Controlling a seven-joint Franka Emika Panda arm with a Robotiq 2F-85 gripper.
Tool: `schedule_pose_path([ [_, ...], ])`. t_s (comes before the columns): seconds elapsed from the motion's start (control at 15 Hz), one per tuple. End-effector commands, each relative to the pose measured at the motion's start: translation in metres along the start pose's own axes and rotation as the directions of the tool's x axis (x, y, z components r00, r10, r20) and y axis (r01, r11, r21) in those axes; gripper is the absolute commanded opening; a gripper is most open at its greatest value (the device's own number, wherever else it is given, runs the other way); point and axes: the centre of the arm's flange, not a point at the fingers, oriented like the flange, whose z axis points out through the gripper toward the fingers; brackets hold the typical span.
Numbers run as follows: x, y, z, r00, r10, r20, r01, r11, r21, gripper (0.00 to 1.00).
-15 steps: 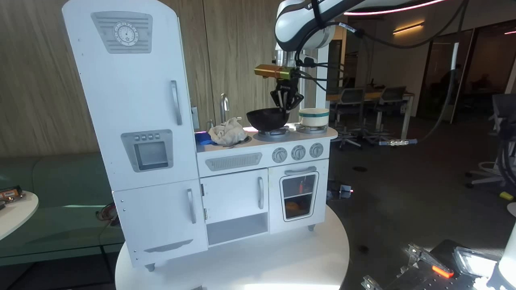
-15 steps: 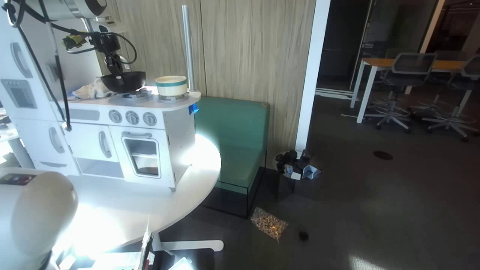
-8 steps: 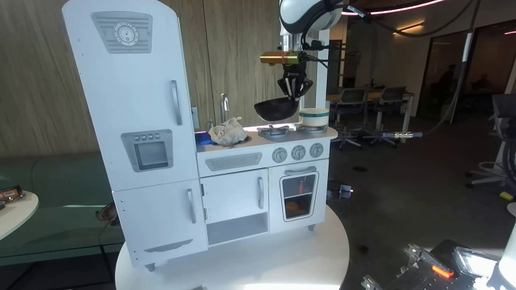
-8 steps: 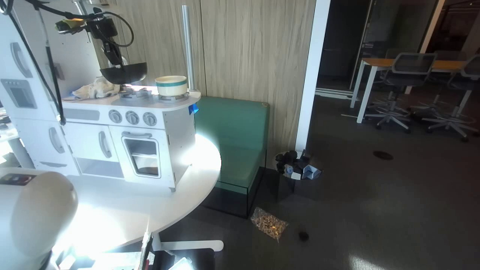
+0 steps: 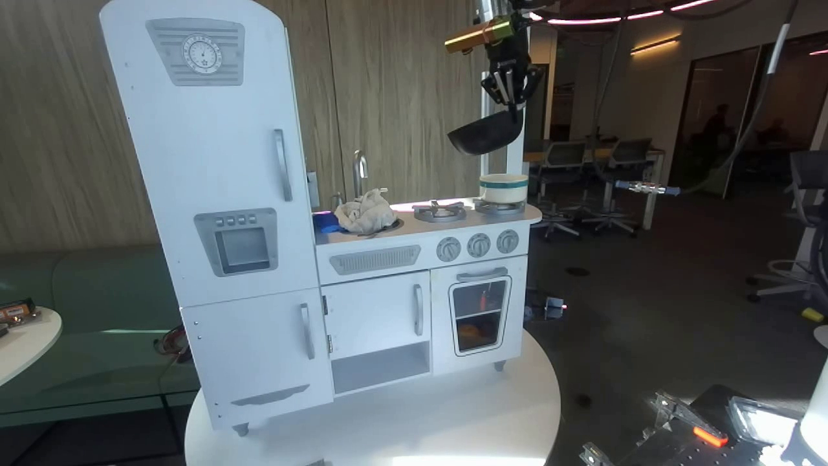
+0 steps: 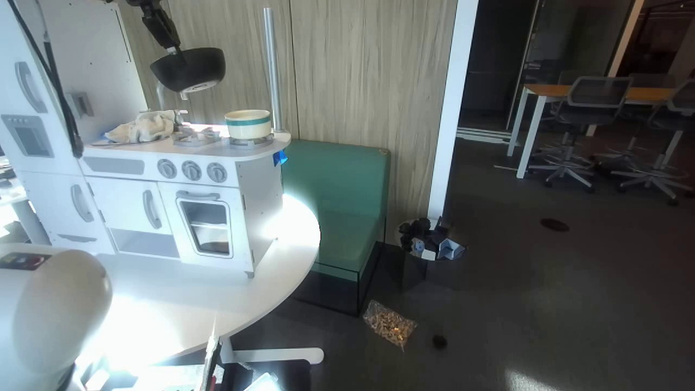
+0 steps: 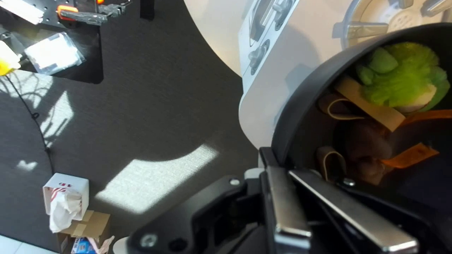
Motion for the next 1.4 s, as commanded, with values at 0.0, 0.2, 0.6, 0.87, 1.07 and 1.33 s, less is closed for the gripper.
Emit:
schedule_pose_path([
  [0.0,0.018,0.009,-0.019,0.997,0.056,-0.061,-0.062,0.993,-0.105,0.04],
  [0.2,0.029,0.018,-0.017,0.986,0.098,-0.136,-0.125,0.971,-0.206,0.04],
  [0.6,0.056,-0.008,-0.006,0.952,0.086,-0.293,-0.179,0.935,-0.307,0.04],
  [0.87,0.046,-0.033,0.019,0.931,0.004,-0.364,-0.15,0.915,-0.375,0.03],
  [1.07,0.029,-0.036,0.03,0.896,-0.046,-0.442,-0.17,0.883,-0.438,0.03],
  [1.33,-0.005,-0.048,0.027,0.842,-0.112,-0.528,-0.16,0.882,-0.442,0.03],
])
